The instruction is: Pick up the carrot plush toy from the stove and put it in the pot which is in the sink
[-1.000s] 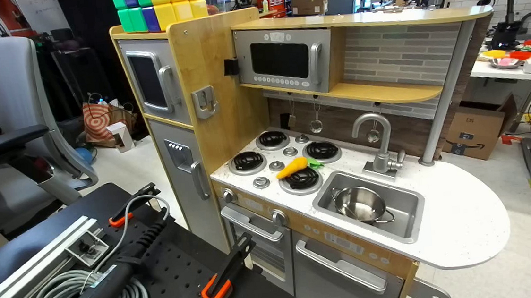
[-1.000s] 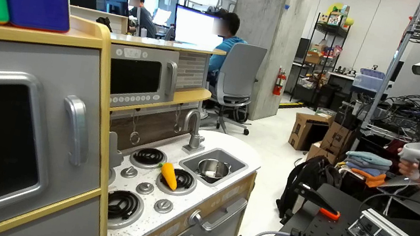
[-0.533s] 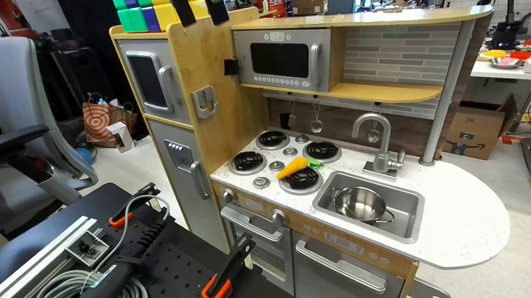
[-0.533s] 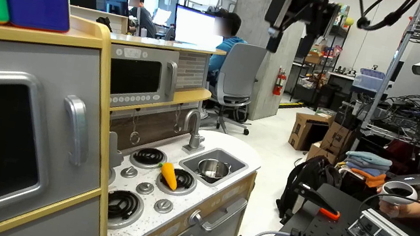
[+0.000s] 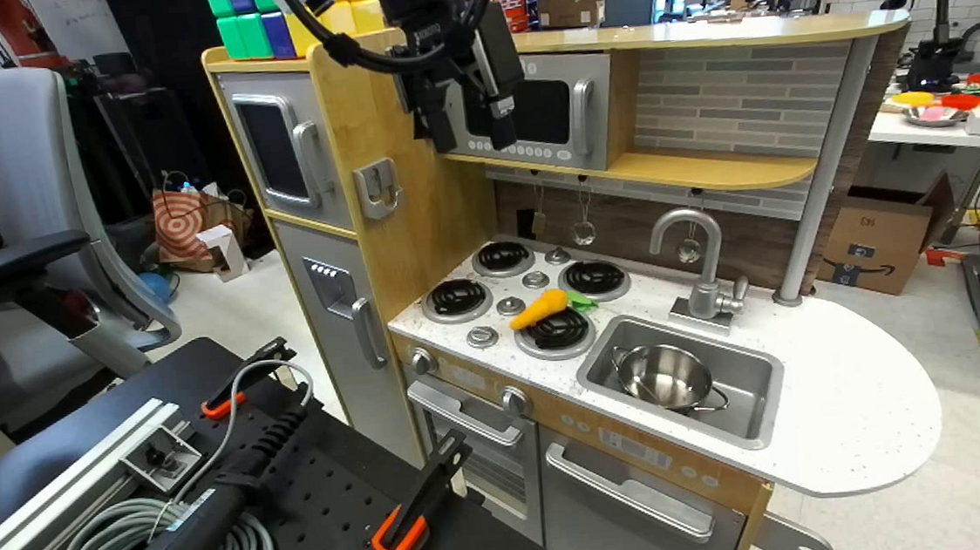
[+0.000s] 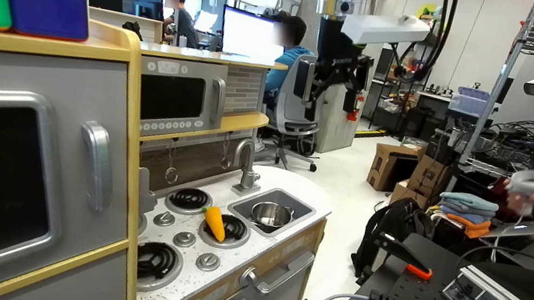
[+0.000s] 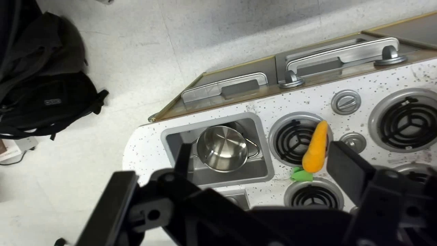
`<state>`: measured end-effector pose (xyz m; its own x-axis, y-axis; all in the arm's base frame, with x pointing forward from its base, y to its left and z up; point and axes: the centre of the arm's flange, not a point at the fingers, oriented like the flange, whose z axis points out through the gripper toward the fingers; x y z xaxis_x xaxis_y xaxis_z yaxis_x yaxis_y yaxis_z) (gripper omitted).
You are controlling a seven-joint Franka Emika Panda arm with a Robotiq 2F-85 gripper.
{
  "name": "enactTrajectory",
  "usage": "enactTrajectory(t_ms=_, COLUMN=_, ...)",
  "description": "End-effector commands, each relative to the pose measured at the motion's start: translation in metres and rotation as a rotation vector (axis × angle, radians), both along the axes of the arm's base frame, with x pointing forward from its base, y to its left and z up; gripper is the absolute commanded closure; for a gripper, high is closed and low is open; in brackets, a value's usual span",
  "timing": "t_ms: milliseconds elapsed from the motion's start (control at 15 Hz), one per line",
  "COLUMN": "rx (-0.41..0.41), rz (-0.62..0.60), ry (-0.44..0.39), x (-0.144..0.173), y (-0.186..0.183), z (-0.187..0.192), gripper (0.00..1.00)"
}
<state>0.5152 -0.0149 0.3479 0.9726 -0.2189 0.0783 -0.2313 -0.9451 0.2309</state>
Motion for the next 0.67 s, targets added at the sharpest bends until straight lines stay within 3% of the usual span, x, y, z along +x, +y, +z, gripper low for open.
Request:
enactTrajectory(t_ms=0, rx=-0.002, rz=-0.007, ry=0.004, x=0.005, y=-0.003, z=0.001, gripper=0.00)
enactTrajectory(t_ms=333, rx=0.011, rz=-0.018, ry=-0.013, x=0.010, y=0.002, z=-0.005, gripper=0.00)
enactTrajectory(t_ms=533, rx=0.063, rz=-0.003, ry=-0.021, x=0.033, y=0.018, z=-0.042, gripper=0.00)
enactTrajectory(t_ms=600, rx=0.070, rz=-0.022, ry=0.010, x=0.053, y=0.026, z=-0.067, gripper=0.00)
